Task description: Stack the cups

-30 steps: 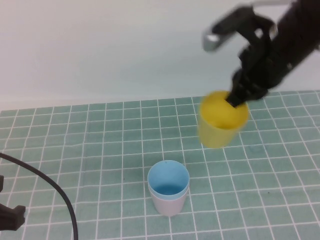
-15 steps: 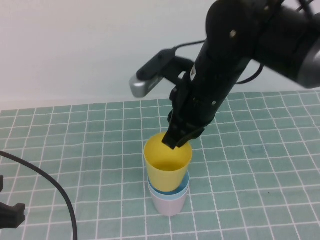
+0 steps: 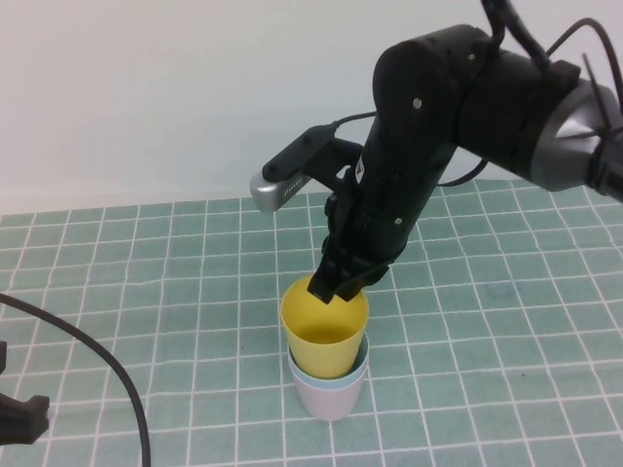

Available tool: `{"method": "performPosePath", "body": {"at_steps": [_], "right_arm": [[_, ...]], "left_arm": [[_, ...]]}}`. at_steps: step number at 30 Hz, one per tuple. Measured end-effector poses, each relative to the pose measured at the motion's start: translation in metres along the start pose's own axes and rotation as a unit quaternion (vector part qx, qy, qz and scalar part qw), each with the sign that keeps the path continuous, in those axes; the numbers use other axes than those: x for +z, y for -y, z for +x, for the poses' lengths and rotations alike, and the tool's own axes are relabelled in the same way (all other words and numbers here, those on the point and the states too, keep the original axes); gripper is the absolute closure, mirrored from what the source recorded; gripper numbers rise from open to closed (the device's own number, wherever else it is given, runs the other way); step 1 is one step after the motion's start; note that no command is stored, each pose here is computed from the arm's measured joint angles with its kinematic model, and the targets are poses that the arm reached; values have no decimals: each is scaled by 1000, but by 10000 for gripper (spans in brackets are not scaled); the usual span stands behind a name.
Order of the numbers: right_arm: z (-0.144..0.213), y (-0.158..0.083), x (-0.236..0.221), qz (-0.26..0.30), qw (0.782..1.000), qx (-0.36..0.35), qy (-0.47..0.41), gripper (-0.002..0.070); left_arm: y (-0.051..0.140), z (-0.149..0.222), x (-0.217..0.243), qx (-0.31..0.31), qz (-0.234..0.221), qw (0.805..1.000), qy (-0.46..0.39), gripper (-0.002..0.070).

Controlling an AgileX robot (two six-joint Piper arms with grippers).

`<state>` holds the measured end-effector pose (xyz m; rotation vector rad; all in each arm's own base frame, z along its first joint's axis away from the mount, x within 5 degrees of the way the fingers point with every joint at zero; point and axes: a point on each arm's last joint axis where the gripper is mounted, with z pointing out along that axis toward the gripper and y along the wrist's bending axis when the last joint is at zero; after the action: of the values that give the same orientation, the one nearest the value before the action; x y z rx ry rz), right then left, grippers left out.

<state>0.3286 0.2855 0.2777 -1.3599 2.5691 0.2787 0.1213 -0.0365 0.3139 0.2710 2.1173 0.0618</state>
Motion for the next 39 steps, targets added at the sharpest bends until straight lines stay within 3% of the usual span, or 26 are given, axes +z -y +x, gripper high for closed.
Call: {"method": "performPosePath", "body": {"at_steps": [3,8,14,17,23,27,31,39], "right_arm": [[0,1,4,4,1000,4,-5,617],[0,2,4,9,1000,9,-4,507],[-5,4,-14,27,999,30,17,486],[-3,2,-45,53,997,33,47,500],[21,-13,-143,106,983,37,146,643],[44,-24,-189,128,972,40,191,668],[69,-33,-205,132,967,47,211,672],[124,-44,-189,143,956,63,250,673]], "left_arm": [[0,0,0,0,0,1000,0,676],[0,0,0,-2,2,1000,-1,676],[-2,-1,0,9,-8,1000,5,676],[-3,-2,0,22,-18,1000,12,676],[-4,-2,0,24,-20,999,13,676],[-3,-3,0,24,-19,999,14,676],[-3,-3,0,24,-19,999,14,676],[-3,-2,0,17,-19,1000,13,676]]}}
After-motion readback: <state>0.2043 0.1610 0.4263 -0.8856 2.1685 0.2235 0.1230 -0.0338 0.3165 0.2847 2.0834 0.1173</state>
